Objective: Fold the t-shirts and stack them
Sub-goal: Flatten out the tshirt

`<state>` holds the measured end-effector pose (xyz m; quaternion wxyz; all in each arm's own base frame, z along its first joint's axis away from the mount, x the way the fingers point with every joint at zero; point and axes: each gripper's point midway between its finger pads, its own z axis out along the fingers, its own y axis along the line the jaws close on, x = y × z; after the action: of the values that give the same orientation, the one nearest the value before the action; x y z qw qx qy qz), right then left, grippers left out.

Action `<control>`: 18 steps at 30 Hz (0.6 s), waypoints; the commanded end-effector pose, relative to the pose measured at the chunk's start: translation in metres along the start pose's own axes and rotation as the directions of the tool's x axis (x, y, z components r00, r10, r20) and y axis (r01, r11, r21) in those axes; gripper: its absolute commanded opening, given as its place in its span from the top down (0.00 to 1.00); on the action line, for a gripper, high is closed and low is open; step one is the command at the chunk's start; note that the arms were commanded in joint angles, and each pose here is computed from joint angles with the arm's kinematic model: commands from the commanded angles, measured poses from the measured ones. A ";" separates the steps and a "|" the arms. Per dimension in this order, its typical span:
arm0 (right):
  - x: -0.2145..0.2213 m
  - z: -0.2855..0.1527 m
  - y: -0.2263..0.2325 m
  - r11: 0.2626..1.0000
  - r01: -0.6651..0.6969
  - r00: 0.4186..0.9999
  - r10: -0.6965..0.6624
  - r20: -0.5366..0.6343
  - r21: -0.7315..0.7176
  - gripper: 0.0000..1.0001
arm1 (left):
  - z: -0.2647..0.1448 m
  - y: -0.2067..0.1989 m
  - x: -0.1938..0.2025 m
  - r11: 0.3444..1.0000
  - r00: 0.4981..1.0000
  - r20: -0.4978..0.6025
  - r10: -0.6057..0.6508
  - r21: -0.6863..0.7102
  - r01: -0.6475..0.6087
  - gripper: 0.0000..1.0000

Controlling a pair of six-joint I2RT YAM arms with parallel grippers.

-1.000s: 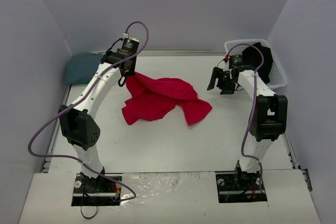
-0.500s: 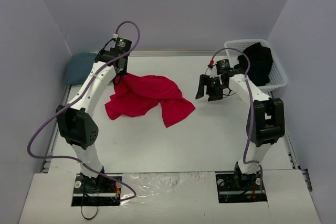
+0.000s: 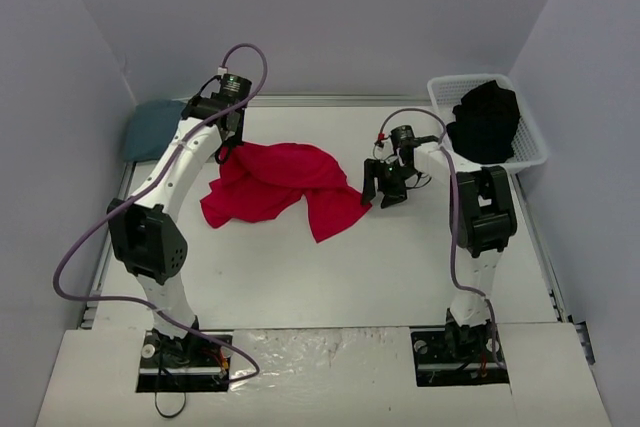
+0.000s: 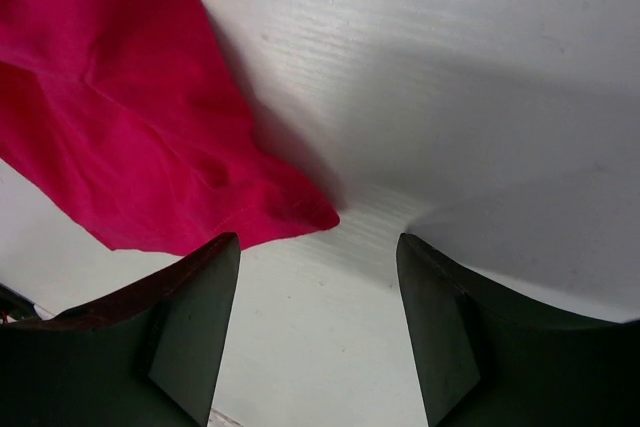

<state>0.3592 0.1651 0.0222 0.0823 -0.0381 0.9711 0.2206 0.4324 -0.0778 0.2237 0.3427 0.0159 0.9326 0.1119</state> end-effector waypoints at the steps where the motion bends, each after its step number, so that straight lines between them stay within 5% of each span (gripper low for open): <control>1: -0.010 0.000 0.010 0.999 0.035 0.999 -0.034 0.010 -0.014 0.40 | -0.022 0.009 -0.002 1.000 1.000 0.026 -0.011 -0.002 0.011 0.98; 9: -0.010 0.019 0.022 0.998 0.053 0.998 -0.054 -0.019 -0.044 0.45 | -0.021 0.009 0.002 1.000 1.000 0.020 -0.004 0.003 0.004 0.98; 16: -0.003 0.024 0.028 0.997 0.064 0.997 -0.066 -0.041 -0.052 0.99 | -0.020 0.008 0.003 1.000 1.000 0.015 -0.002 0.006 0.002 0.98; 18: -0.006 0.018 0.030 0.997 0.069 0.997 -0.070 -0.021 -0.042 1.00 | -0.020 0.008 0.002 1.000 1.000 0.016 -0.006 0.007 0.005 0.98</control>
<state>0.3690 0.1990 0.0137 0.0835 -0.0750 0.9640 0.2410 0.4262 -0.0768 0.2103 0.3242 0.0221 0.9387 0.1148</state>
